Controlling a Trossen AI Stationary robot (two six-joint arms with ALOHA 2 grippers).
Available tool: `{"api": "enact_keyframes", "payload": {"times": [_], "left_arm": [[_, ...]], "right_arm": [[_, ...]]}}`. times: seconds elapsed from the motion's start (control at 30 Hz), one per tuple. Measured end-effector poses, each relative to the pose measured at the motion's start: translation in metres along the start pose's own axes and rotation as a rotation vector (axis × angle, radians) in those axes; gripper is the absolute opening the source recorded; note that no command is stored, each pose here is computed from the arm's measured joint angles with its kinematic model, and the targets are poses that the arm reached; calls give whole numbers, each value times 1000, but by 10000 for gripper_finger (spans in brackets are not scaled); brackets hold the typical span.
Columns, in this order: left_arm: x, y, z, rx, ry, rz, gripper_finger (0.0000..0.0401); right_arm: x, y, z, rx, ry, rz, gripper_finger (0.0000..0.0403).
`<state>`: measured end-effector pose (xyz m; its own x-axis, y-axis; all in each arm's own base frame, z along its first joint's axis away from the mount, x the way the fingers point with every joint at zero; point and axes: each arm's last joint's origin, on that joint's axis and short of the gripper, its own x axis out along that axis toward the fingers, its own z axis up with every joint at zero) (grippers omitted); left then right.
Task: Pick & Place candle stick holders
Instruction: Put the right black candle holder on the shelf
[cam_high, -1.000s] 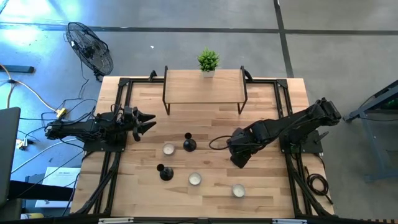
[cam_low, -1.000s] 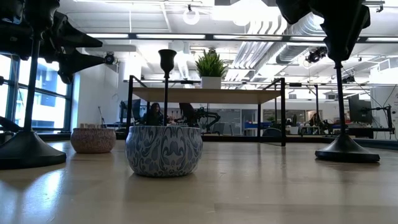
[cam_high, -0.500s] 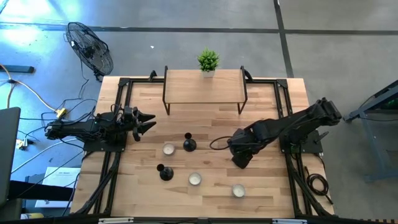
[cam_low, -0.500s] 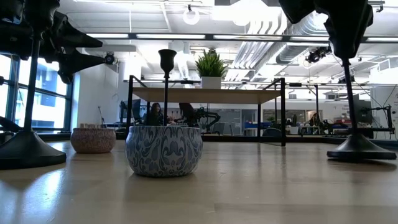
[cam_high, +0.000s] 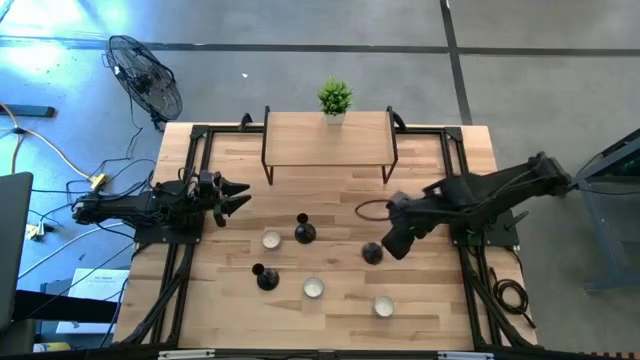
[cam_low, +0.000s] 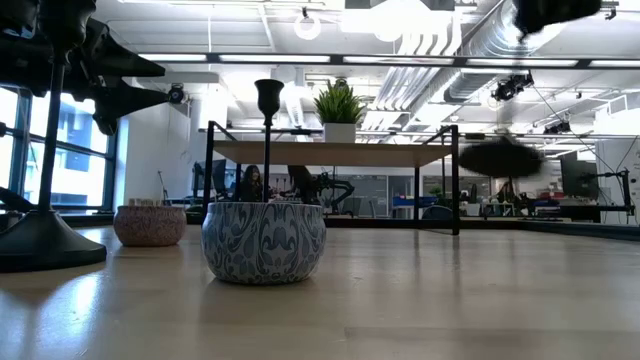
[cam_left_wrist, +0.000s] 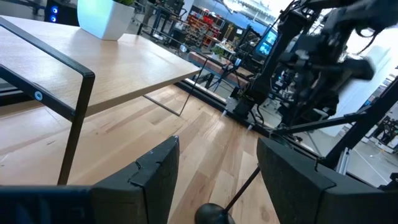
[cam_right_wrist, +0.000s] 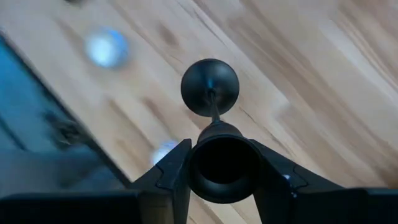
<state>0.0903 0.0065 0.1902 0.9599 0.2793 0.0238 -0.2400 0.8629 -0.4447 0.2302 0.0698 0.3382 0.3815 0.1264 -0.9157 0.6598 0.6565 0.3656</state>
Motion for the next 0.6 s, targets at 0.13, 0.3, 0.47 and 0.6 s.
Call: {"api": "enact_keyframes", "payload": {"times": [0.13, 0.3, 0.47, 0.6], "left_arm": [[0, 0, 0, 0, 0, 0, 213], [0, 0, 0, 0, 0, 0, 213], [0, 0, 0, -1, 0, 0, 213], [0, 0, 0, -1, -1, 0, 213]], "right_arm": [[-23, 2, 3, -34, -161, 148, 123], [-53, -2, 6, -95, -358, 265, 123], [-99, -4, 8, -190, -538, 254, 123], [-137, -6, 10, -252, -641, 178, 123]]}}
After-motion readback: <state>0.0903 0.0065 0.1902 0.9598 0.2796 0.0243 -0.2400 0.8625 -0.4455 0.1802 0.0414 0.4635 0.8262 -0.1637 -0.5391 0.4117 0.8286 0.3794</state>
